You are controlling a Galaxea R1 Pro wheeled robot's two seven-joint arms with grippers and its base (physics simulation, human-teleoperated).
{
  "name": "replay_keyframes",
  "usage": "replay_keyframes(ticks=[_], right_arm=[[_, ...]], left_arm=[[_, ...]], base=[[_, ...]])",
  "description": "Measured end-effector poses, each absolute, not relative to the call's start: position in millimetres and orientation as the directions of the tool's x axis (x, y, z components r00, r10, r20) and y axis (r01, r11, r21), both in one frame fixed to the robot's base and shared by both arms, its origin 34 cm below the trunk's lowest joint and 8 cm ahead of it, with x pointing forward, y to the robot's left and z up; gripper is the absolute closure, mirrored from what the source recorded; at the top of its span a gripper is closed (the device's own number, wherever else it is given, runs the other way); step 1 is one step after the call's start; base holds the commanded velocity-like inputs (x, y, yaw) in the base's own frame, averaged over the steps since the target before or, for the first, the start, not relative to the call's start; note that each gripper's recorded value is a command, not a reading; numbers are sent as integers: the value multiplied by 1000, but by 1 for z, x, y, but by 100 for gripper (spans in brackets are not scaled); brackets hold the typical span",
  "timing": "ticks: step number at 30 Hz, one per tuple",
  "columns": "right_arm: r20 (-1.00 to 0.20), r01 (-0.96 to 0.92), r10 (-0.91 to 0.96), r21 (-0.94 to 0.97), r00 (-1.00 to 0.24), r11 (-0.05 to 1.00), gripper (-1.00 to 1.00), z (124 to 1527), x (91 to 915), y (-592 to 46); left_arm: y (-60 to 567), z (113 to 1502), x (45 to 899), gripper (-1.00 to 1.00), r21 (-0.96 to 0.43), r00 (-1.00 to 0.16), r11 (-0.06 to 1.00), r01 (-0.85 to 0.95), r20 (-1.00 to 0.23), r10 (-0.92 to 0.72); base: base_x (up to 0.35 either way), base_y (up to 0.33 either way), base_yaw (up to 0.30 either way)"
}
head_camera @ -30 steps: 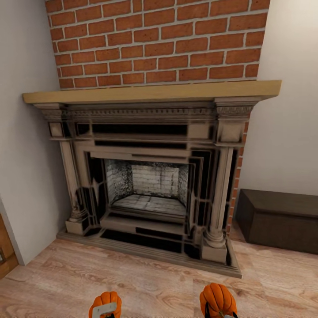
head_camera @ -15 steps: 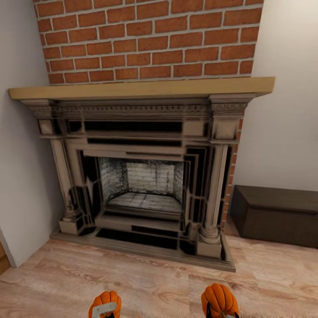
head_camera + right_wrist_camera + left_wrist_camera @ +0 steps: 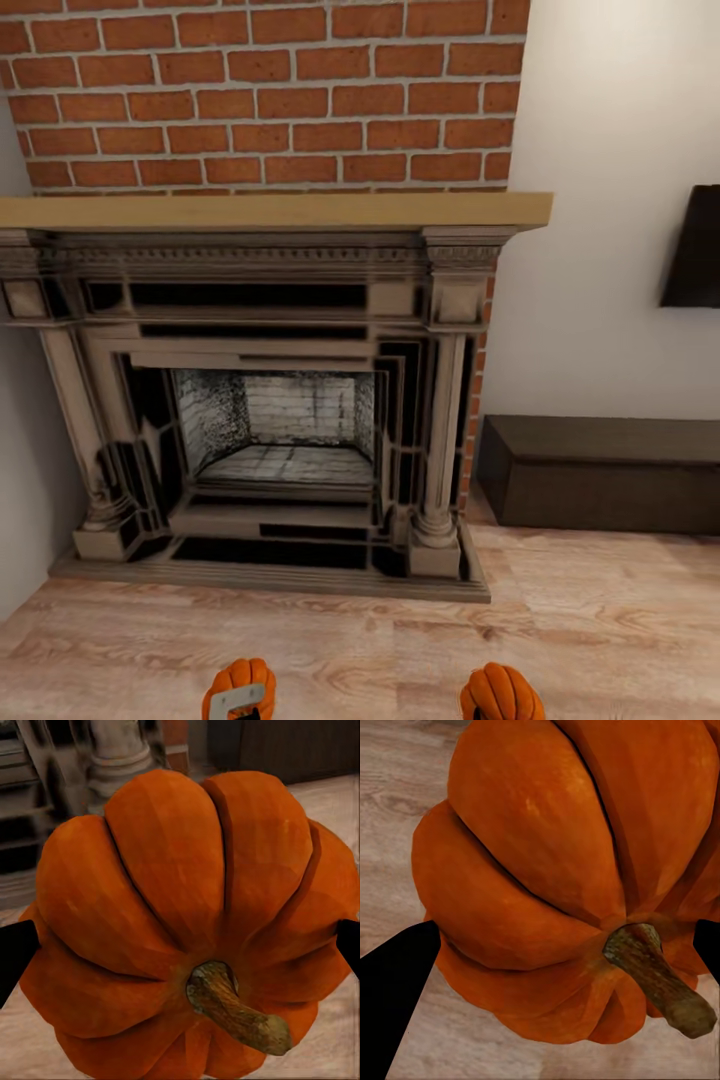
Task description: Place each of the two pumpkins and all three candles from the living room inside a cabinet in the living room (use any cabinet), then make sure every cabinet is closed, and position the cauldron so it is next to a table in the living room.
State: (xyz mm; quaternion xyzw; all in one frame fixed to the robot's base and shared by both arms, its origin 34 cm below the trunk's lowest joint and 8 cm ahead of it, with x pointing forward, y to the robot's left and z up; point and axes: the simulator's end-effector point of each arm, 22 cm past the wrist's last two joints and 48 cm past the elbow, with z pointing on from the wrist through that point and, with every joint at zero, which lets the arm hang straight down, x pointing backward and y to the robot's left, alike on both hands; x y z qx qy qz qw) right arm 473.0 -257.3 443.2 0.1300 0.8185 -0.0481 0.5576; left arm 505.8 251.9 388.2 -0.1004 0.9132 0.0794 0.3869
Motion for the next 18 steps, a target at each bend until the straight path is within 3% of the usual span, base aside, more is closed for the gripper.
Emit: replay_keyframes(ticks=[8,18], right_arm=[[-902,406,277,129,-331,905,100,448,467,-306],[-892,424,264,93,-366,901,100,459,487,-326]], left_arm=[[251,405,509,100,66,-681,968,-243,-722,-122],[241,425,512,100,58,-689,971,-233,-715,-122]], base=[[0,0,-298],[0,0,-300]])
